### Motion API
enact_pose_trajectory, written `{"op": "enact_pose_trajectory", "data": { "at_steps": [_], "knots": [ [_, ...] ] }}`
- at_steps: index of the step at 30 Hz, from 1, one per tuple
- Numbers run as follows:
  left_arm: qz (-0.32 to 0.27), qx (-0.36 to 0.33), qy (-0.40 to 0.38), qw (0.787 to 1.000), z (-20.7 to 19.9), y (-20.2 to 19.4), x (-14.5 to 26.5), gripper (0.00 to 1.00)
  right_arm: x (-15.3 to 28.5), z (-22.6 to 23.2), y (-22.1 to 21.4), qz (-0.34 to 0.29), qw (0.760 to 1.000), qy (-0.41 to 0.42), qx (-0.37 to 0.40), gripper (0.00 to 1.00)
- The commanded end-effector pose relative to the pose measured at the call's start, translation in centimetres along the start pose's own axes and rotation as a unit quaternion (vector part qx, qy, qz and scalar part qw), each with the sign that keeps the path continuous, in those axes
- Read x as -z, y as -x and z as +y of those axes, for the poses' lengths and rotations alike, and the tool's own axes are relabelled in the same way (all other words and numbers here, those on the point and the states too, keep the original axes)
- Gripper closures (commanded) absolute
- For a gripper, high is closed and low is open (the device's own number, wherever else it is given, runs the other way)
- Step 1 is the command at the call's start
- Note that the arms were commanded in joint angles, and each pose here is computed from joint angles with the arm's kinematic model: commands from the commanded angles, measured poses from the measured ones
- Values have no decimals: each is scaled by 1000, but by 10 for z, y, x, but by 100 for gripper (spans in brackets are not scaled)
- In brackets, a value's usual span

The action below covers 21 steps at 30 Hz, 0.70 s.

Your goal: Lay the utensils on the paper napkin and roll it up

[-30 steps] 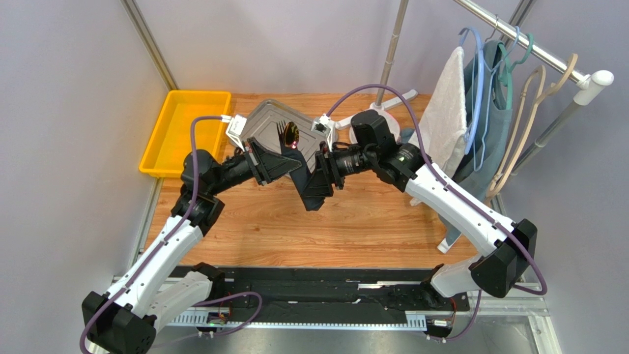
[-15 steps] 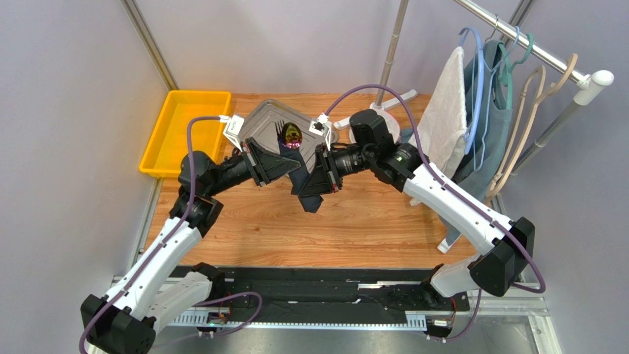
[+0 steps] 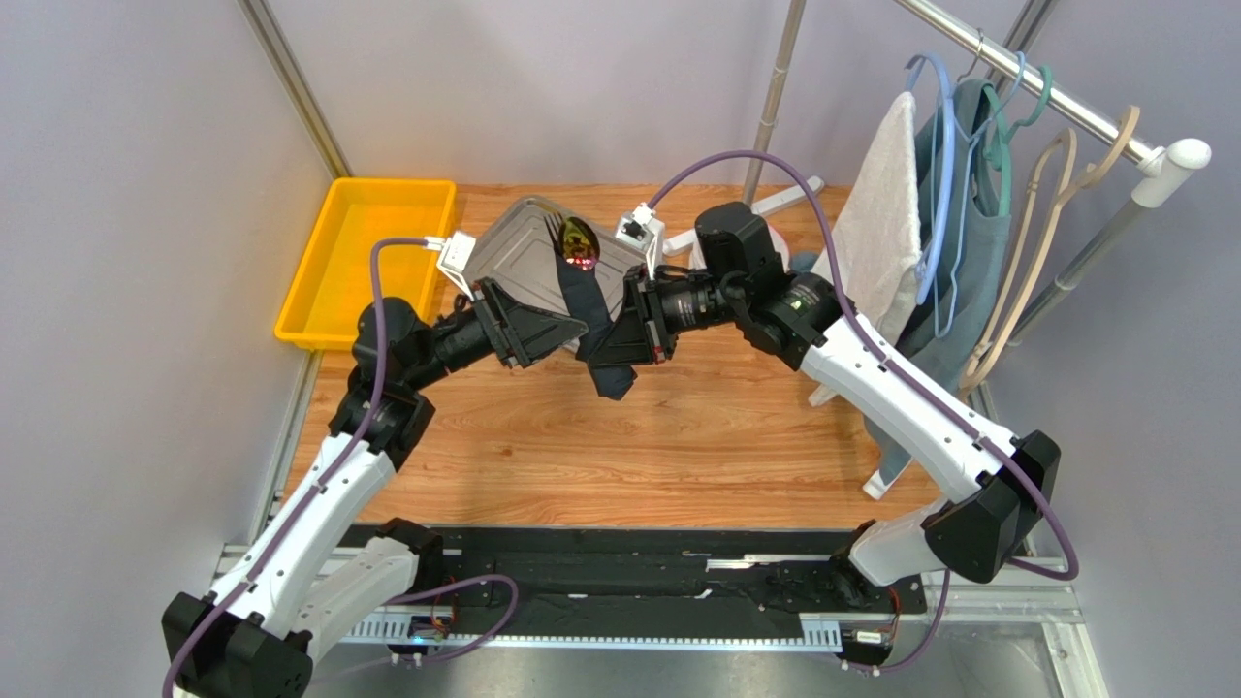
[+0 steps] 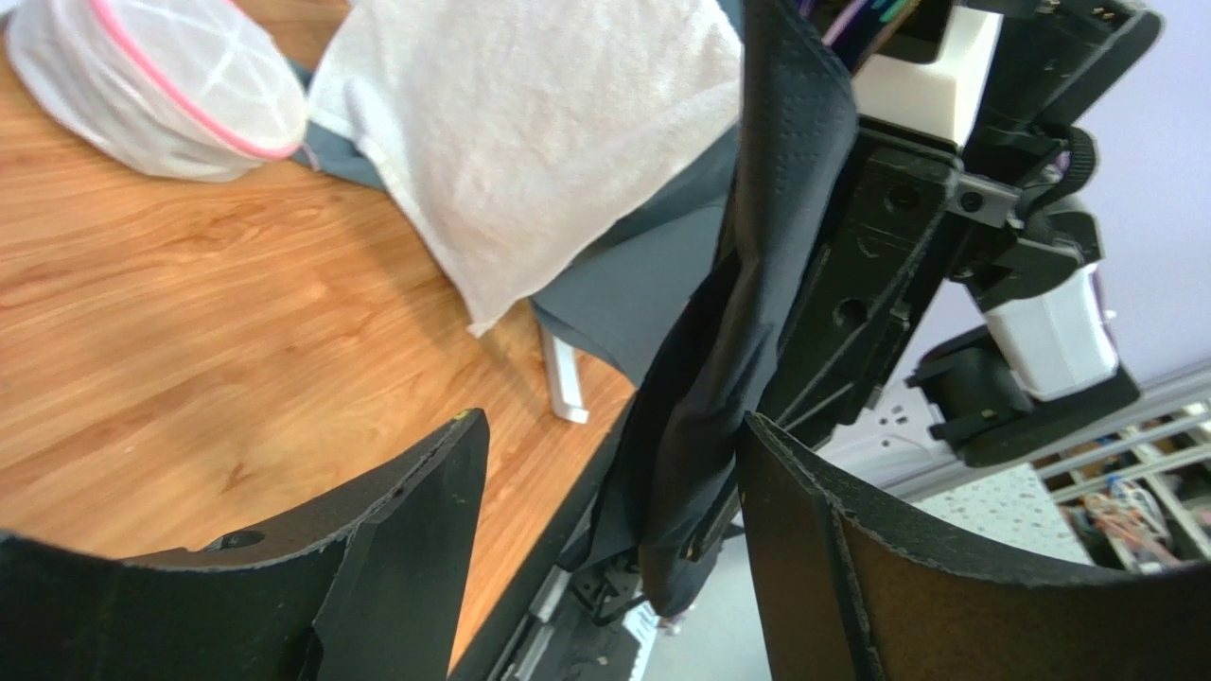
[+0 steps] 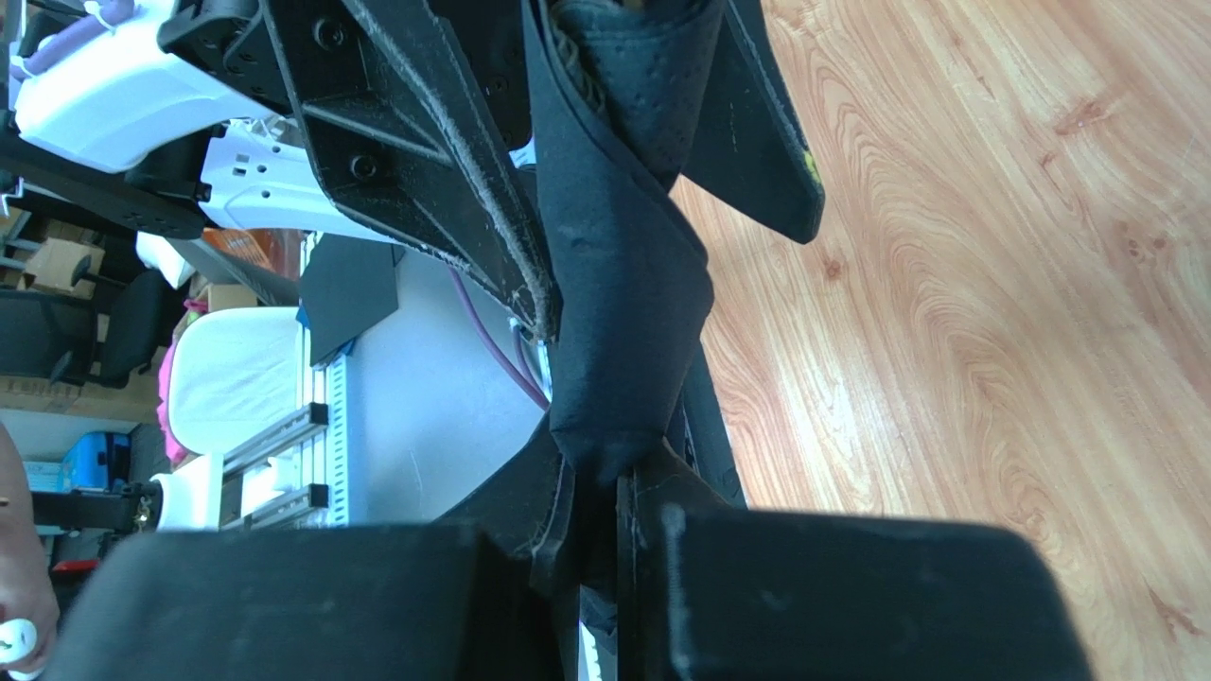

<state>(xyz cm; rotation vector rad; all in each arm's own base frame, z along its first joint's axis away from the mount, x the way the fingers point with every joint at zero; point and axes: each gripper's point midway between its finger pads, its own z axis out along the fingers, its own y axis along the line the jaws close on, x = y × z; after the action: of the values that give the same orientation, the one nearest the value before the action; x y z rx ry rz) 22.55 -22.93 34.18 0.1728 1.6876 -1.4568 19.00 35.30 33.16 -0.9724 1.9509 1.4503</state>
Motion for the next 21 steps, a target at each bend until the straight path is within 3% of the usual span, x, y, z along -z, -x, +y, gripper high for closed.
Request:
{"op": "enact_pose_trajectory", "data": {
  "at_steps": [1, 9, 21],
  "knots": [
    [22, 19, -56, 998, -17, -6, 0, 27, 4, 18, 28, -37, 999, 24, 22, 100],
    [28, 48, -102, 993, -33, -4, -2, 29, 1, 19, 35, -46, 998, 32, 17, 100],
    [17, 65, -88, 994, -28, 1, -6, 71, -4, 16, 31, -40, 999, 26, 26, 100]
  ]
}}
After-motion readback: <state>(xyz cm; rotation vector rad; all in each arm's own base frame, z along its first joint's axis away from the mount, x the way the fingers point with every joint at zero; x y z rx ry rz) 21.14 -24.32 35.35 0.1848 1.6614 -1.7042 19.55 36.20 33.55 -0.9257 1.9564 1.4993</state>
